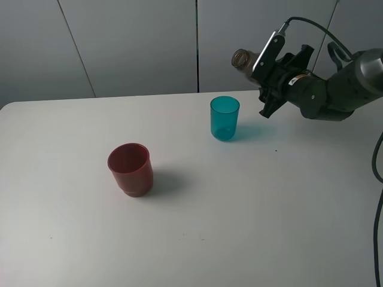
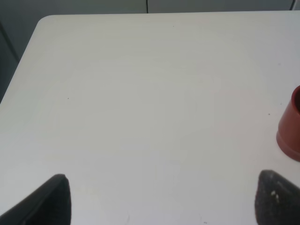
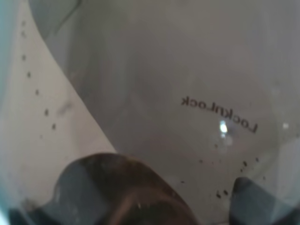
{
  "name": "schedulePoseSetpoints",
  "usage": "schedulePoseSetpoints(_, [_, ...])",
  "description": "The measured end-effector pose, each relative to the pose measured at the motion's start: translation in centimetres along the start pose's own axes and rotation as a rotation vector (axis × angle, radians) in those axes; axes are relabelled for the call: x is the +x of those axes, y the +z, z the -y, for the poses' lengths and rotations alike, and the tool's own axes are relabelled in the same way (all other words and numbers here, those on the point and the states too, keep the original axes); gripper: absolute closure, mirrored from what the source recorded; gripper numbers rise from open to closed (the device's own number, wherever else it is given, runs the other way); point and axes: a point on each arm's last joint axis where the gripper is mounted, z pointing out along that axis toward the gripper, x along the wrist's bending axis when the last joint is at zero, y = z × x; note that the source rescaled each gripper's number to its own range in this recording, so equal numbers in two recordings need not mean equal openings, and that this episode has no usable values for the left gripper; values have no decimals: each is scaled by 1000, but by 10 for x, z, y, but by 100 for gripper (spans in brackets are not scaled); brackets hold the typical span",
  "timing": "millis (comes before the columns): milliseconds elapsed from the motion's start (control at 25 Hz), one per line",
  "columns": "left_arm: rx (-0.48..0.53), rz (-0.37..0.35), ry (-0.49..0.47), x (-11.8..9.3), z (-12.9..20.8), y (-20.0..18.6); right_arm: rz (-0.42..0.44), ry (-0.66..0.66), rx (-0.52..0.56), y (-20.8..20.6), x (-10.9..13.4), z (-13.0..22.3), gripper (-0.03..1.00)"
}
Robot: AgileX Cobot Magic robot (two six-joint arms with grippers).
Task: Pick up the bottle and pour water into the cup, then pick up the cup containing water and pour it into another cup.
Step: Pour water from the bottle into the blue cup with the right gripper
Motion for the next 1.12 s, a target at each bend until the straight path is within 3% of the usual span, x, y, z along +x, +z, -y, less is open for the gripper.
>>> schedulePoseSetpoints(760, [0,0,4,0,0,0,17,-392,51,0,-2,4,97])
schedulePoseSetpoints(1120, [0,0,5,0,0,0,36,-497,53,0,-4,4,97])
